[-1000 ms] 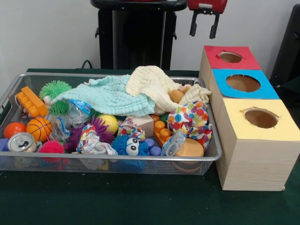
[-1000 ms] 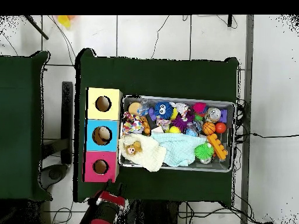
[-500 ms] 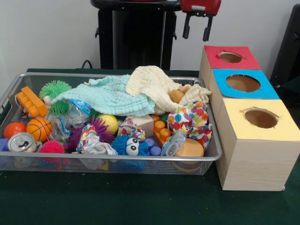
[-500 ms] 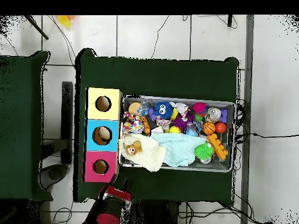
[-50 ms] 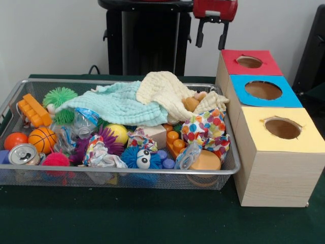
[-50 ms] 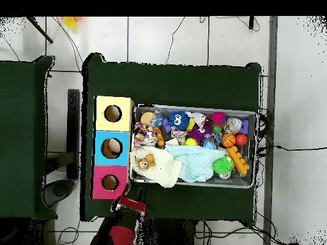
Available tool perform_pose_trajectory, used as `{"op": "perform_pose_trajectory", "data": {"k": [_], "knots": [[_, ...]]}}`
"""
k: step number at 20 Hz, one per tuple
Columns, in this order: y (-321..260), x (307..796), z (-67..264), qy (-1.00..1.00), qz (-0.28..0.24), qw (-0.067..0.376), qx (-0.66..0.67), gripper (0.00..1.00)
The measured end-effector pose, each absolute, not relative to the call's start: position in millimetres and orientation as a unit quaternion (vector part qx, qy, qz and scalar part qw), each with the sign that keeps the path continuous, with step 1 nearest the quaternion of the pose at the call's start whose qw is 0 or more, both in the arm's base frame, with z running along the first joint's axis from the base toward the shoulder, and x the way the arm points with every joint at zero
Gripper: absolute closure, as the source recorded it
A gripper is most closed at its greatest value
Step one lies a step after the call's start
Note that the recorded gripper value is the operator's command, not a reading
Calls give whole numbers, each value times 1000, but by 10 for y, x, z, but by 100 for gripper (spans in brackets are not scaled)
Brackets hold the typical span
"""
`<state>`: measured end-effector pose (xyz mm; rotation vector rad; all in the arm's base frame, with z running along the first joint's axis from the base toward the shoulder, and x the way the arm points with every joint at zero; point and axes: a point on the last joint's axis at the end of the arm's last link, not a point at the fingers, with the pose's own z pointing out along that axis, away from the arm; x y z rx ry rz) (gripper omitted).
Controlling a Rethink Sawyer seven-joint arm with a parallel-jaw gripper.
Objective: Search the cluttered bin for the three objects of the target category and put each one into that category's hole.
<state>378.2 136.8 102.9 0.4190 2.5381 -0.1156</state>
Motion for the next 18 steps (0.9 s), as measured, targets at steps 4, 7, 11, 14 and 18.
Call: {"op": "perform_pose_trajectory", "data": {"k": [4, 7, 11, 14, 18], "knots": [[1347, 3872, 1023, 945, -41, 286, 152, 0], [1327, 3913, 1009, 945, -41, 288, 152, 0], [1290, 3977, 981, 944, -41, 290, 151, 0], [1252, 4024, 952, 944, -41, 290, 150, 0], [1168, 4082, 878, 945, -43, 289, 150, 0]]}}
